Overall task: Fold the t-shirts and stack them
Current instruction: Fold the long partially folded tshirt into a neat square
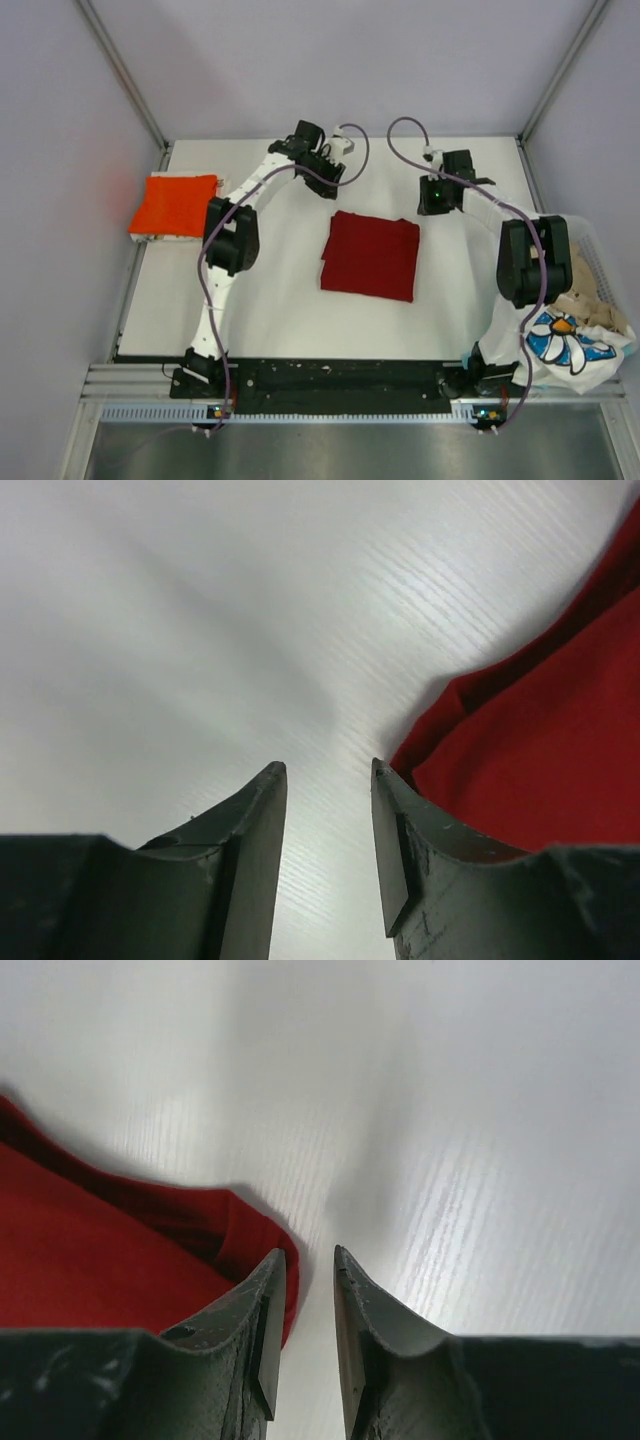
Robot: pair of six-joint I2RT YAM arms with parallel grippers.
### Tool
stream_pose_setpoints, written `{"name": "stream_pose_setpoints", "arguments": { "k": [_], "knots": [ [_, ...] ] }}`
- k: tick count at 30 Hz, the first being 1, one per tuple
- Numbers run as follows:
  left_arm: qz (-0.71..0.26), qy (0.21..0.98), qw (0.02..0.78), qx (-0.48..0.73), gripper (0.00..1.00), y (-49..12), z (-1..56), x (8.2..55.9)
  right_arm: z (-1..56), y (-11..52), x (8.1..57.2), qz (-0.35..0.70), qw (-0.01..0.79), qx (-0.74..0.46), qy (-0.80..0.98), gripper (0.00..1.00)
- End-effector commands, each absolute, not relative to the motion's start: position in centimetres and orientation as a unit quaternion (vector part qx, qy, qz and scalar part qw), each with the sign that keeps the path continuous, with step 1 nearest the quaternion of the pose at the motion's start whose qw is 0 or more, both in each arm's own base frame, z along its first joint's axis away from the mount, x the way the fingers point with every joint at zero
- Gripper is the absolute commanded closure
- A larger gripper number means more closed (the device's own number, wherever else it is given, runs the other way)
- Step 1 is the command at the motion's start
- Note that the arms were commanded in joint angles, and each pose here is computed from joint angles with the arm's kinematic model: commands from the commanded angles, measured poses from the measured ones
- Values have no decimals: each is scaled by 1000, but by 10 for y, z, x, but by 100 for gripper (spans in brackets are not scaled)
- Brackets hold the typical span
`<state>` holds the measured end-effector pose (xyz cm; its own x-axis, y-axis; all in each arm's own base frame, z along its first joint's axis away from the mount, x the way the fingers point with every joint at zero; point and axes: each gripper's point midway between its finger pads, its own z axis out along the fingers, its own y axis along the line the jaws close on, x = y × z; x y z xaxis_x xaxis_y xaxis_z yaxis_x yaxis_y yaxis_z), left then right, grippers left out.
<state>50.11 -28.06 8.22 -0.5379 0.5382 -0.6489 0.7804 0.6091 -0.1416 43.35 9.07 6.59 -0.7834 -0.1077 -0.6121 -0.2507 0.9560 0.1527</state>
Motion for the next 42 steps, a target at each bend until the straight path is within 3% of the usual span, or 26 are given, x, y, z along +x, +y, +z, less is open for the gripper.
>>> {"name": "stream_pose_setpoints", "arguments": {
  "k": [1, 4, 10, 16, 21, 28, 33, 37, 42],
  "knots": [
    [-210, 834, 340, 380, 58, -277, 146, 500, 125, 80, 443, 99, 366, -44, 924, 73],
    [-256, 812, 324, 412, 65, -290, 157, 455, 134, 90, 415, 118, 368, -45, 921, 74],
    [-351, 785, 244, 448, 85, -325, 127, 387, 92, 131, 359, 242, 266, -13, 933, 95],
    [-331, 830, 209, 397, 88, -326, 81, 420, 73, 128, 392, 223, 258, -2, 940, 100],
    [-303, 868, 239, 312, 86, -311, 67, 470, 74, 127, 432, 213, 272, 14, 938, 100],
    [-272, 883, 261, 278, 78, -293, 68, 499, 42, 121, 445, 193, 237, 35, 951, 91],
    [-269, 877, 300, 263, 66, -282, 107, 507, 82, 112, 450, 173, 282, 24, 943, 80],
    [-278, 873, 308, 255, 59, -276, 131, 487, 103, 101, 434, 150, 304, 20, 941, 65],
    [-312, 882, 275, 220, 51, -272, 124, 448, 101, 106, 398, 174, 287, 14, 942, 54]
  ]
}}
